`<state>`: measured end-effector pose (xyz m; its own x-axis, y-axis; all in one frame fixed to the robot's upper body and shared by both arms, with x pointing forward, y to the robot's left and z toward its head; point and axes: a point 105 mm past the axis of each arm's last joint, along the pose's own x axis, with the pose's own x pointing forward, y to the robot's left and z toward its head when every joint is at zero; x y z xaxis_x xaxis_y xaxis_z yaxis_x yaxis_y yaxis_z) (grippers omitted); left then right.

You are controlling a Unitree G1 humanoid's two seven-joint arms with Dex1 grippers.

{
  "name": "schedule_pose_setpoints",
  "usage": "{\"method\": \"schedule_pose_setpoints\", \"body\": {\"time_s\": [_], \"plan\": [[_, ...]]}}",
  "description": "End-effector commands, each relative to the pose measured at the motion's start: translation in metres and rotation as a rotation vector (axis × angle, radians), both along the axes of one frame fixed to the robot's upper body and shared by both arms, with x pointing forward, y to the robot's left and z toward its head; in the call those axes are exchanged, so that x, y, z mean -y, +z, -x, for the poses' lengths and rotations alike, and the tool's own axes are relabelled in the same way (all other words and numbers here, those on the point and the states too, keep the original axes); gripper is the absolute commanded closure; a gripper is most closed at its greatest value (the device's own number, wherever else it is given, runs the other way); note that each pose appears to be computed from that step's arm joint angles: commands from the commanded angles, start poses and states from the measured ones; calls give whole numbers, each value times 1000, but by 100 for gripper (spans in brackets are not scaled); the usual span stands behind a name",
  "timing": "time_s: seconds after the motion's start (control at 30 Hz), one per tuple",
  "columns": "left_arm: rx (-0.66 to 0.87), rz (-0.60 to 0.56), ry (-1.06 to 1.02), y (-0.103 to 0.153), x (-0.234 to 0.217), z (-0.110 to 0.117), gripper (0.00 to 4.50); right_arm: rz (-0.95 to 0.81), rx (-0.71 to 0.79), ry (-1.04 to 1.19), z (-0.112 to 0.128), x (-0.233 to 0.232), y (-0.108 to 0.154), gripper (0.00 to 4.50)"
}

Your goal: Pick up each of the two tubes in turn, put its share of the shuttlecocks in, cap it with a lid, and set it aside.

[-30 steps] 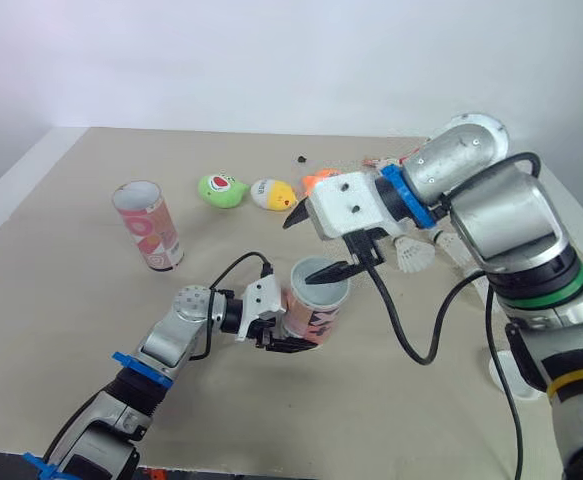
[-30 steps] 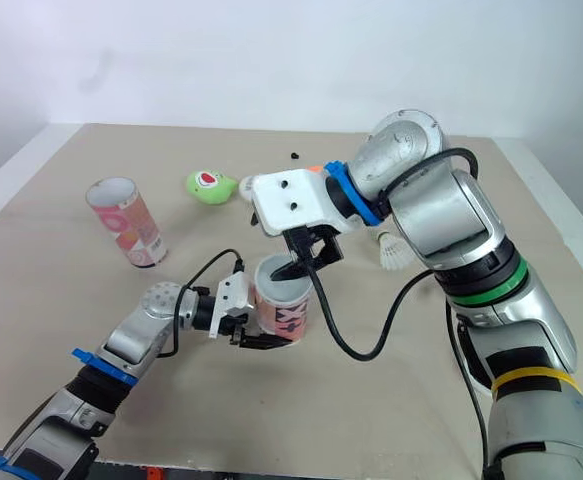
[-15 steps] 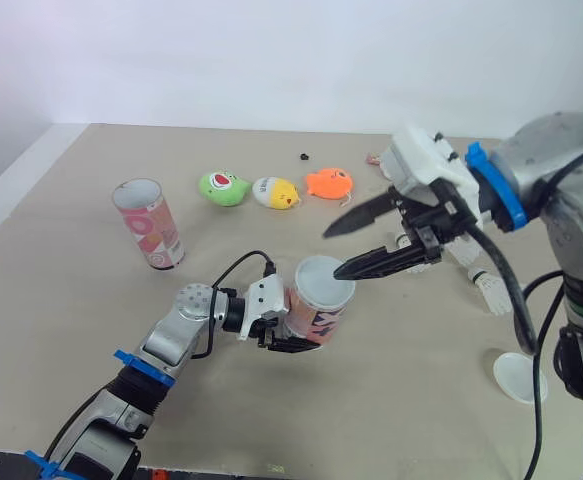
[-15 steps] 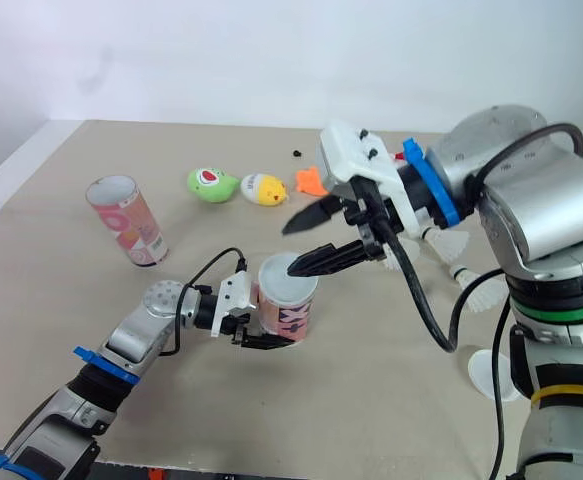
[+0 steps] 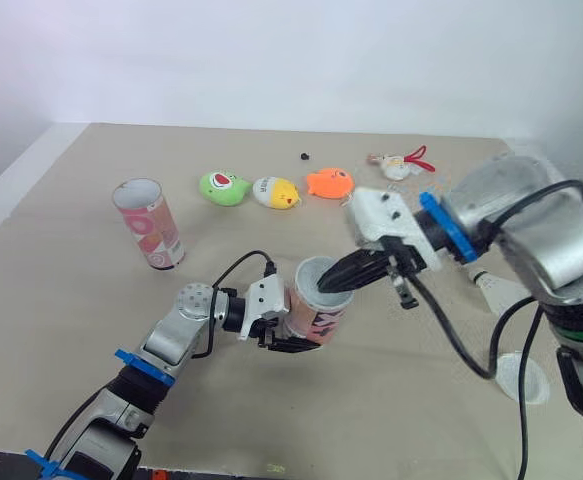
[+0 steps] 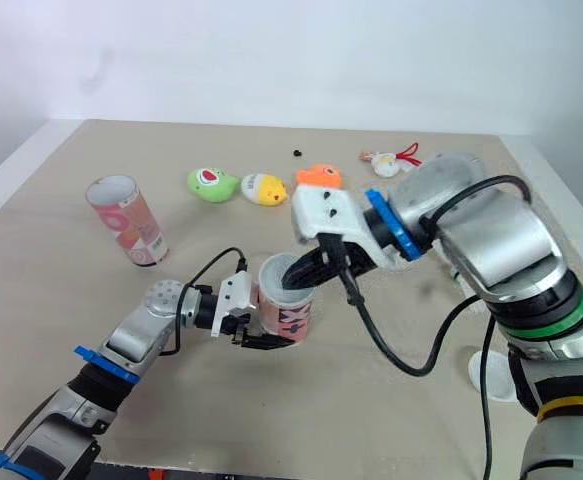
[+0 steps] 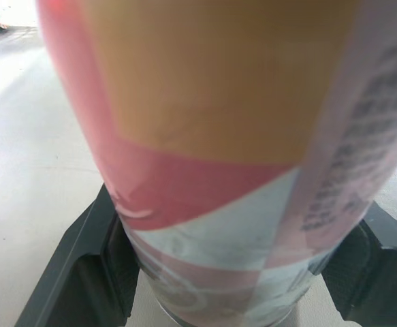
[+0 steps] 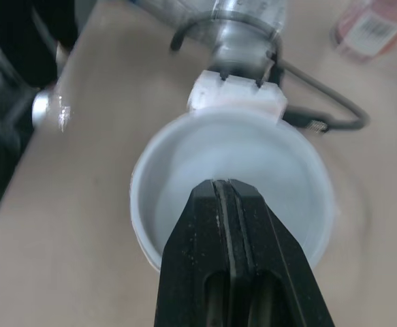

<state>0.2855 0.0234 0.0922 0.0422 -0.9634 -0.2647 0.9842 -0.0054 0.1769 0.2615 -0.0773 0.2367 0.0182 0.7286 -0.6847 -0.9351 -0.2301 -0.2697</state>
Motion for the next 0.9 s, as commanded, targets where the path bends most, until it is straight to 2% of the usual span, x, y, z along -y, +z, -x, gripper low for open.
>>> {"method": "schedule_pose_setpoints", "body": {"time_s": [0.03,0.37,0.43,0.6,0.73,0.83,0.9], "plan": [[-35,-56,31,-15,-9,-1,156,125,13,50,-6,1,-21,448],[-35,-55,40,-15,-8,-2,156,260,58,175,-10,-1,-37,448],[-35,-53,42,-15,-8,-2,156,208,55,153,-13,-5,-30,448],[-33,-52,46,-15,-9,-2,156,-71,-12,59,-14,-9,23,448],[-31,-45,47,-14,-9,-3,156,-252,-61,-21,-8,6,49,448],[-30,16,29,-7,-5,0,156,-413,-74,-123,-7,18,68,448],[-47,78,16,1,-2,2,156,-456,-40,-214,-12,27,72,448]]}}
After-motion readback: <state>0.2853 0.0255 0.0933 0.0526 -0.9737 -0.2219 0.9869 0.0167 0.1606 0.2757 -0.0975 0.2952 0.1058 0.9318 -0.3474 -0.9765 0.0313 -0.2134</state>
